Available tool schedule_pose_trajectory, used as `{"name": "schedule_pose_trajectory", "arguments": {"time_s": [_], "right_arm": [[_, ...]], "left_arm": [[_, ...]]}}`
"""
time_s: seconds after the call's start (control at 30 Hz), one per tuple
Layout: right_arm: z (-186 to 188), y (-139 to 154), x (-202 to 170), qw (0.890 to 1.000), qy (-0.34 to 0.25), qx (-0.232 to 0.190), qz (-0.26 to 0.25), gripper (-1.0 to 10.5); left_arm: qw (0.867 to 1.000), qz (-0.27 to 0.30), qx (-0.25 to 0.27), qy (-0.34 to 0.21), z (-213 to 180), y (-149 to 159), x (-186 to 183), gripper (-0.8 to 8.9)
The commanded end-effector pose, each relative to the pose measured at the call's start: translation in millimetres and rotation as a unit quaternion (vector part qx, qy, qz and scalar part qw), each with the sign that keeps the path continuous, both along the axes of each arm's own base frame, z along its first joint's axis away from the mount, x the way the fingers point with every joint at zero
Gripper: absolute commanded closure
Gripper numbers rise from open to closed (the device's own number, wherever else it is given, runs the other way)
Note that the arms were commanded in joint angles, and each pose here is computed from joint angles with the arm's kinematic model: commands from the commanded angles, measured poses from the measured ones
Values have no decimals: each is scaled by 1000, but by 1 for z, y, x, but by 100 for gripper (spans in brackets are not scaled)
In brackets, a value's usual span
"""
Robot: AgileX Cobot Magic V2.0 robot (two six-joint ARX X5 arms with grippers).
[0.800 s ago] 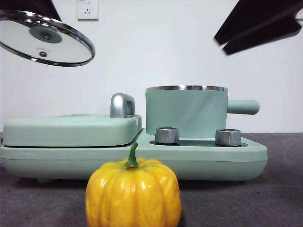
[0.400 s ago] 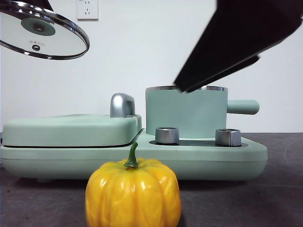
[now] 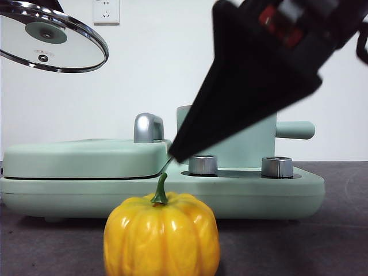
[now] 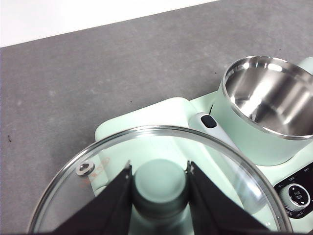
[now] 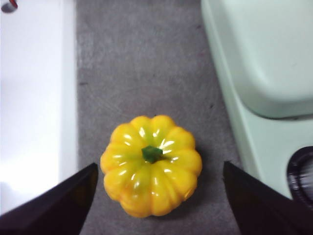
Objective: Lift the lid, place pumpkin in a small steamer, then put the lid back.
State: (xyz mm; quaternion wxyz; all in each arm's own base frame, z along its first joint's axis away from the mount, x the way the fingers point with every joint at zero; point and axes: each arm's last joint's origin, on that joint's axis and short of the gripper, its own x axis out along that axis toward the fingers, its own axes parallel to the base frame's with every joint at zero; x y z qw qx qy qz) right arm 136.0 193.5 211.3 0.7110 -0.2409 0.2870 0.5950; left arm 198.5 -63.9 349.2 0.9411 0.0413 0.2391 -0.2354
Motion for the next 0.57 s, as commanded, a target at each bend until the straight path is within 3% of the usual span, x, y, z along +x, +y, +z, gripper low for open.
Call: {"name": "schedule_pose_trajectory", "arguments": {"time_s": [0.03,0.57], "right_arm": [[-3,10,2,1000,-3,-2,12,509],[-40,28,7,998,41,-49,18,502]], "left_arm": [[1000,-2,-8,-17,6,-1,2,804],[1000,-2,-8,-17,6,-1,2,803]]}}
